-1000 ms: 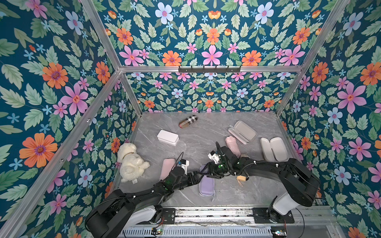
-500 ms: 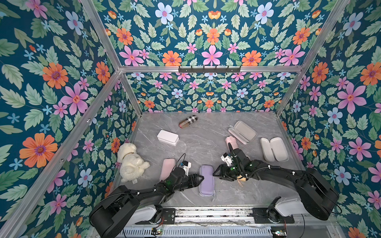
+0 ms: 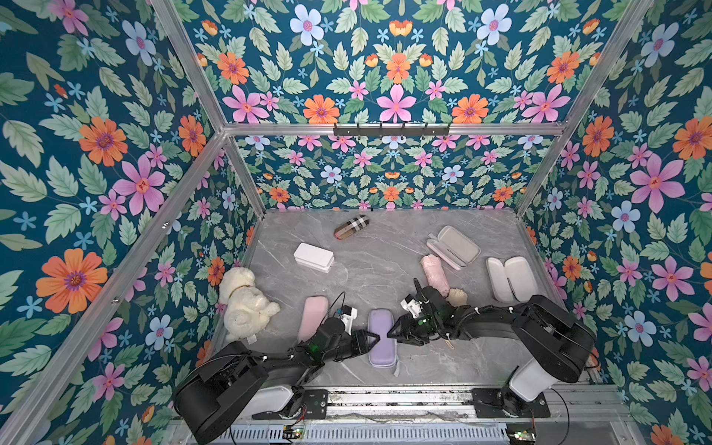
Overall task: Put umbrellas into zippered umbrella sleeves
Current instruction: Pick up the umbrella sleeve at the center of the board.
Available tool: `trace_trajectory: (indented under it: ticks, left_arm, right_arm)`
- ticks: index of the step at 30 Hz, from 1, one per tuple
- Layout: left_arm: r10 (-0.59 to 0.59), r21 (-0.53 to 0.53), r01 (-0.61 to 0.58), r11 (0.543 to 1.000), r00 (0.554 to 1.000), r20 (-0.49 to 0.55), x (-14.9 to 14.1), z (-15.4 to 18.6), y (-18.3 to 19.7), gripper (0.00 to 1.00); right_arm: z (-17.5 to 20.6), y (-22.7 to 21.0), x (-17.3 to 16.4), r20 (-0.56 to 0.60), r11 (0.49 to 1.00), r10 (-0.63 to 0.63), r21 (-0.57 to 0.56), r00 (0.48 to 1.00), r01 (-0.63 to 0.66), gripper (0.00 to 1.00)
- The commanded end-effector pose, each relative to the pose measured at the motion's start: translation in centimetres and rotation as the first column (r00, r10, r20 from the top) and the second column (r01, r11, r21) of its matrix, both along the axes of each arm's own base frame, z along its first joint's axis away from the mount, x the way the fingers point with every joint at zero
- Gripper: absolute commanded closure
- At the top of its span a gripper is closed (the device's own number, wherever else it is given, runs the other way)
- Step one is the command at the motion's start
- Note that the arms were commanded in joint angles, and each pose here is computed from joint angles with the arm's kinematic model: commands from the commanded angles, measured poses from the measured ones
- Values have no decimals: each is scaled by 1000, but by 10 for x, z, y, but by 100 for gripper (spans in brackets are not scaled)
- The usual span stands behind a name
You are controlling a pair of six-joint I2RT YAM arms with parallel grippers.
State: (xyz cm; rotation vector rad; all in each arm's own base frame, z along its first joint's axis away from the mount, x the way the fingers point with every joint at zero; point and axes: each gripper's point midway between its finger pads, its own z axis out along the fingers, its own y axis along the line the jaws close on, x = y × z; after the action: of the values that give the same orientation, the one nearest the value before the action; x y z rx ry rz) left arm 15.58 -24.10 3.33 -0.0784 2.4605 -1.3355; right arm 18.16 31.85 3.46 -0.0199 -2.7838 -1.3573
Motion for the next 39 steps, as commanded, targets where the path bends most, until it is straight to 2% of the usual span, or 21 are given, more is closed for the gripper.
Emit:
trace_trajectory:
  ticks: [1, 7, 8, 9, 12, 19, 23, 27, 34, 39]
  left_arm:
    - [-10, -32, 10, 999, 1000, -6, -2, 4, -4, 67]
    - [13, -100, -11, 995, 1000, 21, 7, 17, -11, 92]
    - [13, -117, -10, 993, 999, 29, 8, 21, -13, 97]
    - [15, -134, -11, 991, 999, 35, 10, 25, -15, 100]
    - [17, -168, -8, 986, 999, 52, 14, 32, -20, 100]
    - [23, -265, 1, 964, 996, 88, 21, 54, -31, 100]
    - [24, -292, 11, 956, 993, 114, 25, 66, -35, 100]
    - [9, -260, 22, 965, 993, 118, 25, 63, -36, 100]
    - [16, -216, 9, 976, 993, 113, 28, 55, -19, 73]
    - [41, -231, -10, 973, 991, 131, 34, 64, -3, 42]
  right_arm:
    - [1, 3, 1, -2, 1000, -9, 22, 1000, 9, 45]
    - [2, 4, -3, 1, 999, 14, 48, 1000, -15, 37]
    - [-8, 2, -5, -23, 999, 18, 31, 1000, -18, 35]
    - [-9, 3, -6, -22, 999, 27, 37, 999, -26, 34]
    - [-4, 9, -8, -9, 995, 57, 85, 998, -56, 34]
    - [18, 22, -3, 62, 978, 70, 193, 996, -80, 49]
    - [28, 22, -3, 93, 973, 70, 214, 993, -88, 66]
    - [37, 16, 1, 113, 970, 48, 234, 992, -74, 80]
    - [48, 9, 13, 131, 959, -6, 281, 991, -32, 89]
    - [69, 6, 21, 155, 937, -38, 349, 987, -19, 90]
